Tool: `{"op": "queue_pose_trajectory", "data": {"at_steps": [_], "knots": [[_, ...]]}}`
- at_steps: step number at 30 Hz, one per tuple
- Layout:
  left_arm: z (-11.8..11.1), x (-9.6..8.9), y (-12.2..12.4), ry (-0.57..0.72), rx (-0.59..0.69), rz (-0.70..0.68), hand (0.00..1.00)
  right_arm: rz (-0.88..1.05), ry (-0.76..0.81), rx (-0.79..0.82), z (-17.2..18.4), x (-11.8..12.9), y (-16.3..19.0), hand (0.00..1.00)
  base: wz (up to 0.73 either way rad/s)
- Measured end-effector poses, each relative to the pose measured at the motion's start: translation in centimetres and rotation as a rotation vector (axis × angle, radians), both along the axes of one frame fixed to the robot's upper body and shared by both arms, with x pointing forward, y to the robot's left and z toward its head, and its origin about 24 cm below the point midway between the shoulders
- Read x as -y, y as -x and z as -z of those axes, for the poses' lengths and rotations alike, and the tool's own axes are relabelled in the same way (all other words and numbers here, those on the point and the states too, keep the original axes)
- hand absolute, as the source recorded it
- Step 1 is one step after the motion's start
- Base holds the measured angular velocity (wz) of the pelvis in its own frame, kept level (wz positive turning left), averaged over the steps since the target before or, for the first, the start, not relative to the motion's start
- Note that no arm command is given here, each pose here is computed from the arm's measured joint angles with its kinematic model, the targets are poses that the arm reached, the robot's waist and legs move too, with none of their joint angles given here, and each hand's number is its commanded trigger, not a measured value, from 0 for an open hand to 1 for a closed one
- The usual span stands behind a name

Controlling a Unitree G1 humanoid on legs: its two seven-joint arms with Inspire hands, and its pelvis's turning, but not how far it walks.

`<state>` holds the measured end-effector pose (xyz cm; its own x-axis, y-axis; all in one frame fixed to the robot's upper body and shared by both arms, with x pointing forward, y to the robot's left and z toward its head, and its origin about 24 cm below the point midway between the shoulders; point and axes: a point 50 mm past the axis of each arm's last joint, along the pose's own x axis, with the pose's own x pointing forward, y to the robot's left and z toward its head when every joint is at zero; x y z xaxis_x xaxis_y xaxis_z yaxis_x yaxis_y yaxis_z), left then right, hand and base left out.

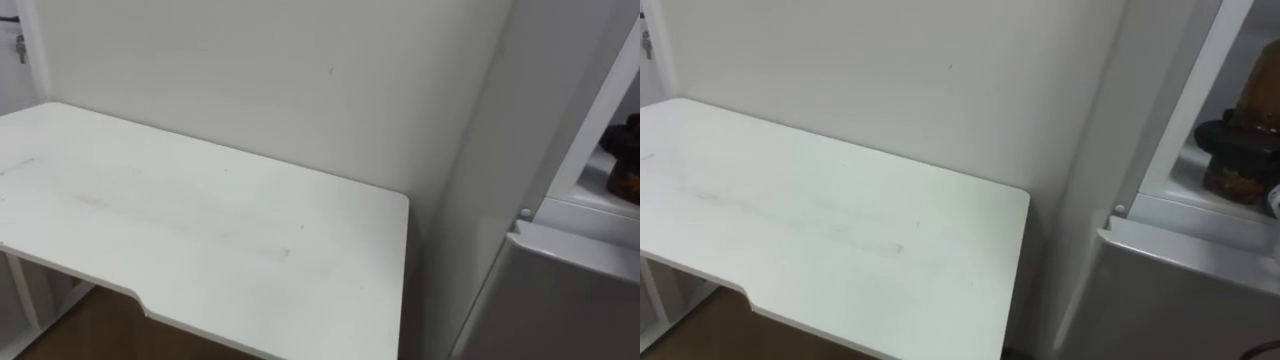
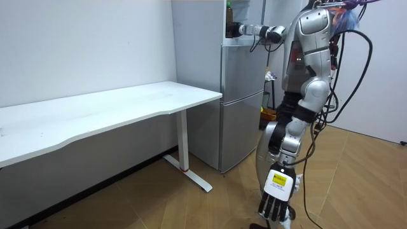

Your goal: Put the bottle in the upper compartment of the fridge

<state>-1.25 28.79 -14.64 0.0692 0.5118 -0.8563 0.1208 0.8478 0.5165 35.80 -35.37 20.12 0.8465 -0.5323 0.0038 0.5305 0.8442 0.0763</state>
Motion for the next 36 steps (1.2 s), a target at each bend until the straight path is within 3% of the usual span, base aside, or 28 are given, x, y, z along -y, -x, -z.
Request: {"op": "queue_pose_trajectory", "data": {"at_steps": [1,2,3,36], "knots": [[-0.02,-0.06,0.00,0.000,0.000,0.001,0.00,0.002,-0.001,-0.002,0.06,0.04,0.01,0.60,0.00],[-0.03,-0.09,0.00,-0.001,0.000,0.001,0.00,0.003,-0.002,-0.004,0.09,0.06,0.01,0.08,0.00],[-0.05,-0.14,0.00,-0.001,-0.001,0.001,0.00,0.005,-0.005,-0.006,0.11,0.10,0.00,0.00,0.00],[-0.23,-0.70,-0.79,0.002,0.012,0.013,0.00,-0.033,0.028,-0.033,0.11,0.30,-0.03,0.00,0.00]]}}
